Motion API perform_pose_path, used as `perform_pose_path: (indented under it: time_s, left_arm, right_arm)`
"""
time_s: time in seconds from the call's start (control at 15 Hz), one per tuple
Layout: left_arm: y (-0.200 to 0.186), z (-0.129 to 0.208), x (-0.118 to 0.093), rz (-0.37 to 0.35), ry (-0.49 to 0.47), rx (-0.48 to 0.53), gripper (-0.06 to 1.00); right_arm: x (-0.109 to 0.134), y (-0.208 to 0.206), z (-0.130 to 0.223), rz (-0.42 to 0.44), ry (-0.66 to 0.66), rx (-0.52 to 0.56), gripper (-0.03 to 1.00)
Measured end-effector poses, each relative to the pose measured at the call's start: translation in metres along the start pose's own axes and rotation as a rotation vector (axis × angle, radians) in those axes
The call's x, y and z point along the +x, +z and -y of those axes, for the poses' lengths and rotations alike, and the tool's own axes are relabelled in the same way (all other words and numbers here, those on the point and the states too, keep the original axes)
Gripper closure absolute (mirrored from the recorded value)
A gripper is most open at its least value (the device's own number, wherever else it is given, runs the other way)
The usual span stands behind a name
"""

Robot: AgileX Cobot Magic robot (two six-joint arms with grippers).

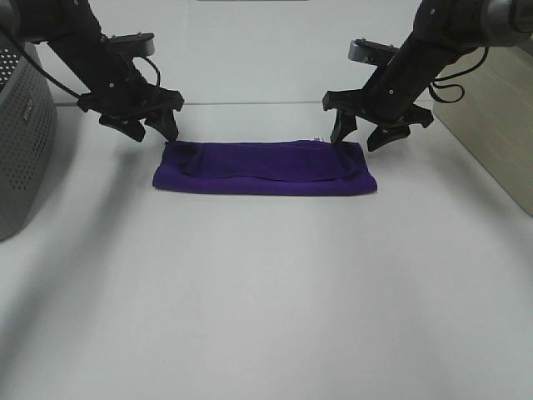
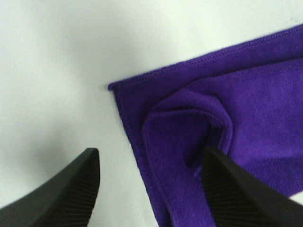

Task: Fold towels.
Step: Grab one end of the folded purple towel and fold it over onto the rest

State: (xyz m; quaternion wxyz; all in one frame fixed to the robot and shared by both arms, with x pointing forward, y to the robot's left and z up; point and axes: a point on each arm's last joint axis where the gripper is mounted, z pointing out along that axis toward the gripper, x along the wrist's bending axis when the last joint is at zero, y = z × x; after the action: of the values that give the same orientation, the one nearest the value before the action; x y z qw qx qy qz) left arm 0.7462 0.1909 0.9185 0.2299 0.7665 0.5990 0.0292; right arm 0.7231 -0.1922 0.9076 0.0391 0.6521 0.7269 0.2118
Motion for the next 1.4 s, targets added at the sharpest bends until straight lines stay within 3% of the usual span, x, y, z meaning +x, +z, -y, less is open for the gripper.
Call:
perform_pose_path:
  time_s: [0.07, 0.27, 0.53, 0.67, 0.93, 1.4]
  left_arm:
    - [-0.010, 0.000, -0.004, 0.035, -0.007, 0.070, 0.30]
    - [-0.015, -0.002, -0.006, 0.052, -0.005, 0.089, 0.27]
    - [-0.003, 0.006, 0.021, 0.037, -0.040, 0.122, 0.27]
    - [-0.004, 0.003, 0.020, 0.045, -0.113, 0.099, 0.25]
    - [0.019, 0.010, 0.013, 0.195, -0.188, 0.126, 0.20]
    - [0.038, 0.016, 0.027, 0.262, -0.241, 0.146, 0.20]
  right_arm:
    - [0.002, -0.009, -0.004, 0.006, -0.004, 0.030, 0.25]
    - [0.011, -0.045, -0.010, -0.006, -0.028, 0.076, 0.24]
    - [0.019, -0.083, -0.007, -0.009, -0.054, 0.155, 0.24]
    - [0.018, -0.086, -0.004, 0.001, -0.061, 0.187, 0.24]
    - [0.017, -0.086, -0.003, 0.016, -0.068, 0.204, 0.24]
    - [0.017, -0.086, -0.002, 0.016, -0.069, 0.206, 0.24]
